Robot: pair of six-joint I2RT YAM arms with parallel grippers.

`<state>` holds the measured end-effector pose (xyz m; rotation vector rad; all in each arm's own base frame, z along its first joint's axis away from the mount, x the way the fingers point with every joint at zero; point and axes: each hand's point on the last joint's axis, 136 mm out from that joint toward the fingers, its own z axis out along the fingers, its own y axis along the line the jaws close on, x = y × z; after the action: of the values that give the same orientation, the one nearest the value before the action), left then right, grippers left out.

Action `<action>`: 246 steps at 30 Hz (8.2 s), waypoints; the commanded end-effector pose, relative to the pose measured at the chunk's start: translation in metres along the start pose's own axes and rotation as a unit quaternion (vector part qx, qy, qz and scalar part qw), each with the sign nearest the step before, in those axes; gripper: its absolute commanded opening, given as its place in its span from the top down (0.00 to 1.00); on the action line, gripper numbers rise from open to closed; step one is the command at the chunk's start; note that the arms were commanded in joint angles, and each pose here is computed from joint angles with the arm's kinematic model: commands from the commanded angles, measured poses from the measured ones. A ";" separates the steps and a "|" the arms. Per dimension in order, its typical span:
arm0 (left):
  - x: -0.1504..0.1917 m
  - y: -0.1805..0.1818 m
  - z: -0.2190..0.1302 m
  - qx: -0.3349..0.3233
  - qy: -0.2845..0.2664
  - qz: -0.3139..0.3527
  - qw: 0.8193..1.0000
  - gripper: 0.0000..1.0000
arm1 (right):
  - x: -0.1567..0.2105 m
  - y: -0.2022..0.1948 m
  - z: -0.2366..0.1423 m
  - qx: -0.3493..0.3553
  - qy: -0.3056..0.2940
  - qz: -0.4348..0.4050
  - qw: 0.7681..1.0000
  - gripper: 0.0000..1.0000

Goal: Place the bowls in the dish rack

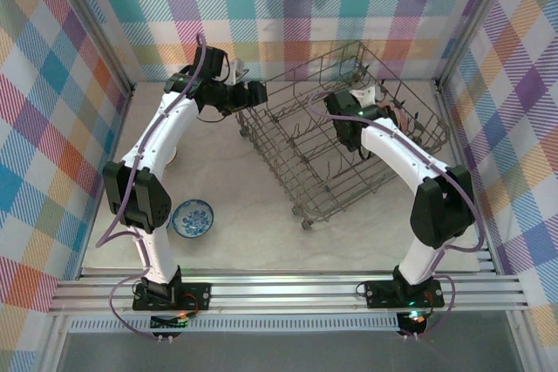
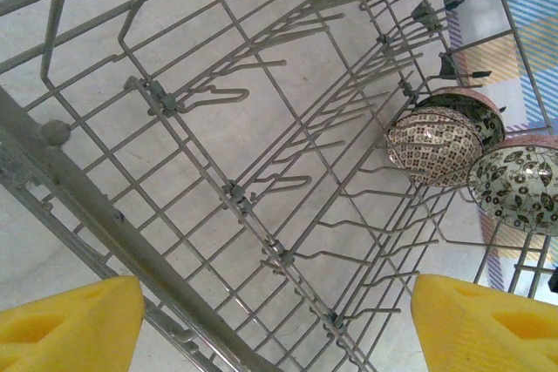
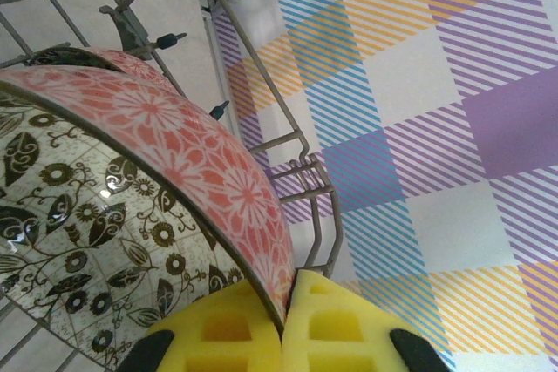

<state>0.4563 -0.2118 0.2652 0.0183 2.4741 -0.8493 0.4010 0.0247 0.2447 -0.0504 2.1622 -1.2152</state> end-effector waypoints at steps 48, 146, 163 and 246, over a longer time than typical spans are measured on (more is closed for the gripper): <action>0.003 -0.004 -0.011 0.023 -0.002 -0.002 1.000 0.21 | 0.002 0.000 -0.008 0.158 0.008 -0.016 0.987 1.00; 0.006 0.002 -0.005 -0.011 0.018 -0.004 1.000 0.20 | -0.093 0.089 -0.060 -0.190 -0.046 0.019 0.980 0.15; 0.067 0.104 -0.128 -0.288 -0.050 -0.120 0.949 0.15 | -0.109 0.106 -0.089 -0.437 -0.044 0.009 0.898 0.09; 0.243 0.176 -0.031 -0.342 0.109 -0.258 0.897 0.96 | -0.075 0.108 -0.118 -0.590 -0.046 0.049 0.805 0.09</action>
<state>0.2473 -0.0789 0.0557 -0.8611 2.9621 0.0054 0.4257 0.1988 0.2251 -0.5002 2.4821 0.3158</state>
